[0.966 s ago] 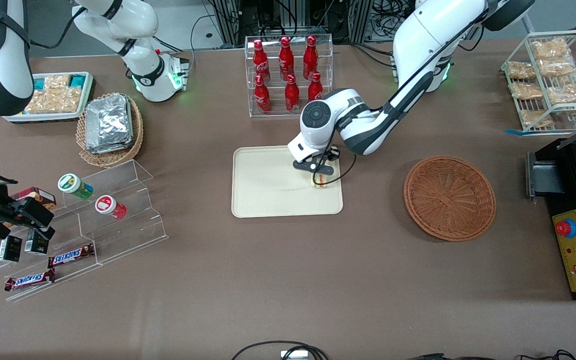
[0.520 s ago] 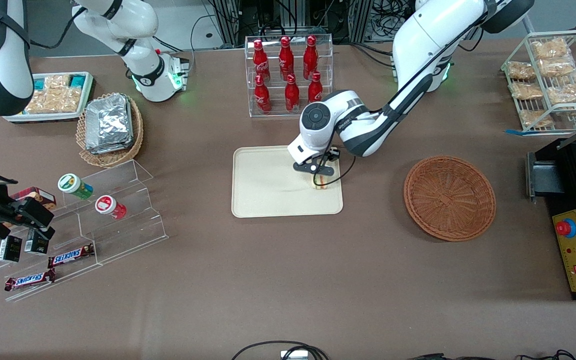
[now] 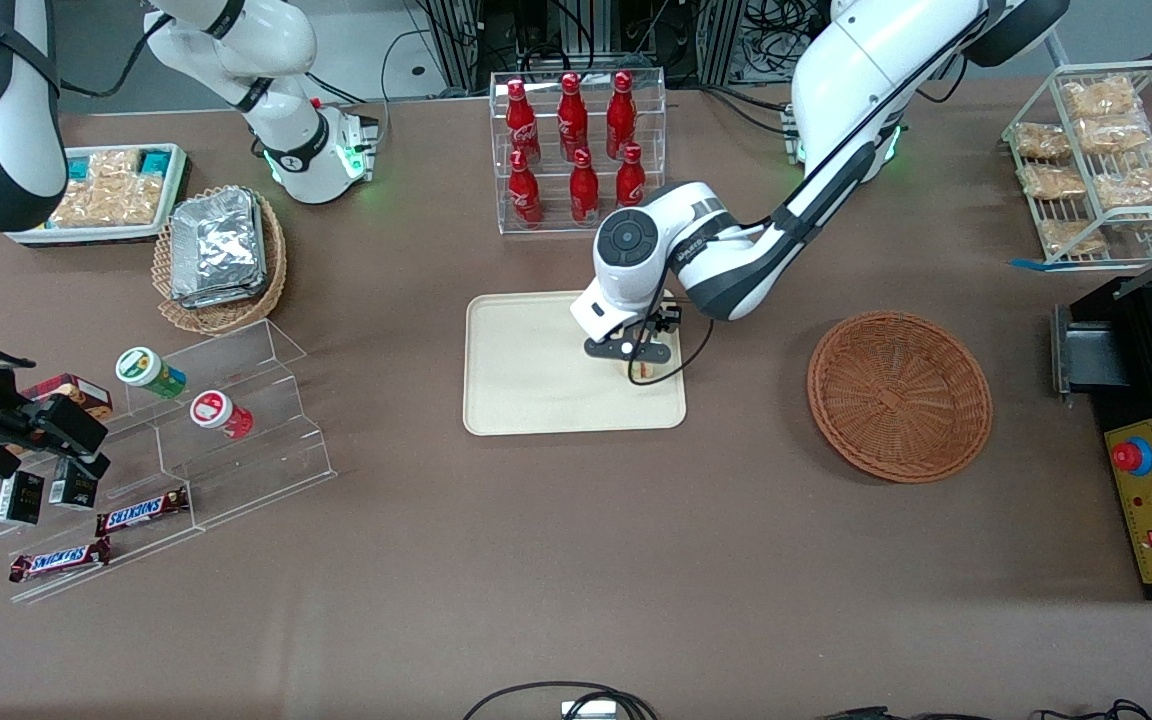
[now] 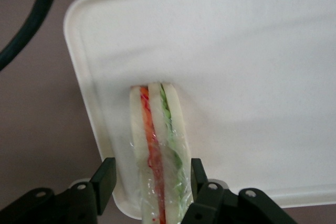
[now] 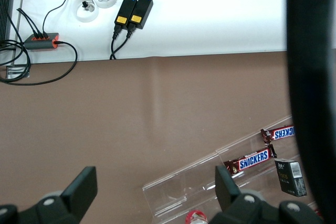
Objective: Place sandwich from basket to tray
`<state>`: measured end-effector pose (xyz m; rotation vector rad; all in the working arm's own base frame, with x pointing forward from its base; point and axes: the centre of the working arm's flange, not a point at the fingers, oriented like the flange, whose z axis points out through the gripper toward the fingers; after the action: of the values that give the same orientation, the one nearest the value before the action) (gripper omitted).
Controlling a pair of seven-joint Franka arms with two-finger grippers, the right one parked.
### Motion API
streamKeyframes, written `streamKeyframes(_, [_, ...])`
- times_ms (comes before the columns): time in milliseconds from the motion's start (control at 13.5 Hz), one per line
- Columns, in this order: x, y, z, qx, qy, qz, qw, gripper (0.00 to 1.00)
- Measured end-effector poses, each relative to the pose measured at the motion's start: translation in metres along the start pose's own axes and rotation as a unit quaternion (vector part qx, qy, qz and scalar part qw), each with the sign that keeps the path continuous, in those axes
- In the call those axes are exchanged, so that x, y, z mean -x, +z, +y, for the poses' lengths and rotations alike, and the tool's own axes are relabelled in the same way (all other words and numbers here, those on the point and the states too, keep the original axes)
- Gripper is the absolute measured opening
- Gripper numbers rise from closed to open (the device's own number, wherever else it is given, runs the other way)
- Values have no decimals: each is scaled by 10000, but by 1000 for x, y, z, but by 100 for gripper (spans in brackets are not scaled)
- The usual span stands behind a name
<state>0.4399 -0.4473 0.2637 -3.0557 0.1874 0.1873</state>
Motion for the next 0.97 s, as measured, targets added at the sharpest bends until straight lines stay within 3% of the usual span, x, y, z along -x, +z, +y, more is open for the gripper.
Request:
streamKeyframes(297, [-51,-56,-36,-17,-631,124,9979,65])
streamKeyframes(595, [-100,-104,-103,-70,-1327,118,9911,65])
streamKeyframes(966, [-125,-145,-186,-118,-2003,232,9794,66])
